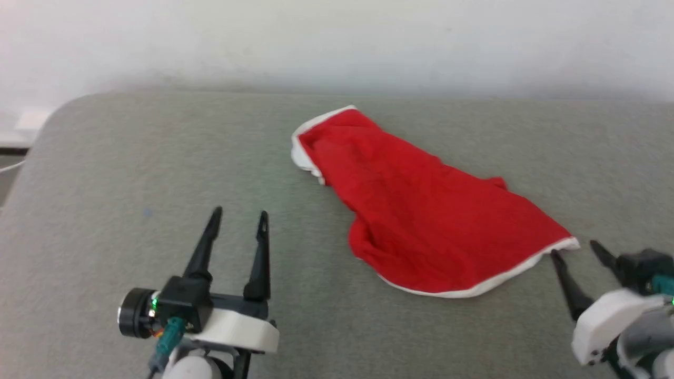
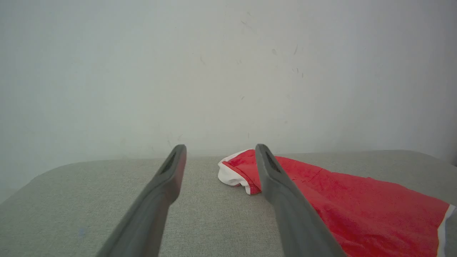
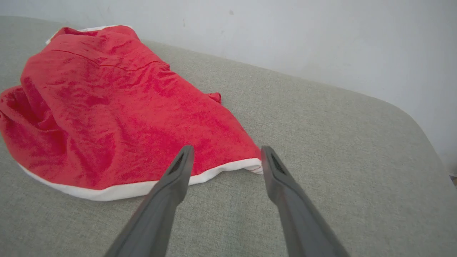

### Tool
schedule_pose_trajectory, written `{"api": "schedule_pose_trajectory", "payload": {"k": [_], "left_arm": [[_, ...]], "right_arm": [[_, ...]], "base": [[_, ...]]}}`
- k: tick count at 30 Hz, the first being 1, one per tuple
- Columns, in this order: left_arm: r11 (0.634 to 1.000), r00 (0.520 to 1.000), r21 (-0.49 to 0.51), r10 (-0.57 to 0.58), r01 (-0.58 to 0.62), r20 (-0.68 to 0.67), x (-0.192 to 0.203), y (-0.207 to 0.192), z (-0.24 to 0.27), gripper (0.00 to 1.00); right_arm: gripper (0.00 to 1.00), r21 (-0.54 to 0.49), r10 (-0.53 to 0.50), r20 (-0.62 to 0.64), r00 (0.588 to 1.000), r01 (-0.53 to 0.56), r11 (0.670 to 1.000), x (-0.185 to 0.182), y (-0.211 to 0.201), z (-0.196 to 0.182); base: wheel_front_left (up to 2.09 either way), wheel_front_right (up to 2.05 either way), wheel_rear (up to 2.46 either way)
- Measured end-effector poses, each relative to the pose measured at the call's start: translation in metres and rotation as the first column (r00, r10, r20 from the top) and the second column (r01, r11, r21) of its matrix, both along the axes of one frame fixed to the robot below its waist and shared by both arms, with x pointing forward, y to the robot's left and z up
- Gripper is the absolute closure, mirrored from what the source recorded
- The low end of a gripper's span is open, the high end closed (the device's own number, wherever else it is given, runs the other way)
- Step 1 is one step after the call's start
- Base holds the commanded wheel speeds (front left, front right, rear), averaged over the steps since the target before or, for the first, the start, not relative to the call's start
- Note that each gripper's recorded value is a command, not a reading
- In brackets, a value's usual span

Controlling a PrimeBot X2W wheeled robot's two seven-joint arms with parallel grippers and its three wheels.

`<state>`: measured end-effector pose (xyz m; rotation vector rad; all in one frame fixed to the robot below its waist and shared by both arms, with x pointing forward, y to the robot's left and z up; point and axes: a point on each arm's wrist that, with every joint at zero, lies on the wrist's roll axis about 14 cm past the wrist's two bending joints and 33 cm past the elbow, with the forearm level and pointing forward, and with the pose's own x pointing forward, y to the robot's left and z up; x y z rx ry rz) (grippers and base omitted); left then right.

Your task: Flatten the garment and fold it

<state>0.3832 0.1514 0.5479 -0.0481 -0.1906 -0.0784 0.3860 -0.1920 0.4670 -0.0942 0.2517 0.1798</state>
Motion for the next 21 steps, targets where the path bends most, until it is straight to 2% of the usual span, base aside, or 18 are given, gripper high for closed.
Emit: {"api": "schedule_pose_trajectory", "payload": {"k": [4,9,16,20,21], "left_arm": [[0.999,0.999,-0.003,0.049,-0.049,-0.006,-0.016,0.009,-0.003,0.0],[0.998,0.997,0.0,0.069,-0.069,-0.022,-0.024,0.015,-0.008,0.0],[0.994,0.993,-0.007,0.113,-0.113,-0.046,-0.026,0.027,-0.015,0.0],[0.99,0.987,-0.007,0.141,-0.142,-0.076,-0.028,0.034,-0.024,0.0],[0.989,0.985,-0.006,0.148,-0.149,-0.085,-0.029,0.035,-0.026,0.0]], "right_arm": [[0.0,-0.064,0.069,-0.105,0.992,-0.076,0.995,0.025,0.006,-0.005],[0.0,-0.138,0.153,-0.246,0.957,-0.19,0.972,0.06,0.02,-0.014],[0.0,-0.206,0.169,-0.401,0.9,-0.269,0.941,0.098,0.026,-0.045],[0.0,-0.206,0.186,-0.471,0.862,-0.312,0.927,0.107,0.037,-0.069],[0.25,-0.21,0.189,-0.492,0.85,-0.326,0.922,0.107,0.038,-0.076]], "base": [[0.0,0.0,0.0],[0.0,0.0,0.0],[0.0,0.0,0.0],[0.0,0.0,0.0],[0.0,0.0,0.0]]}}
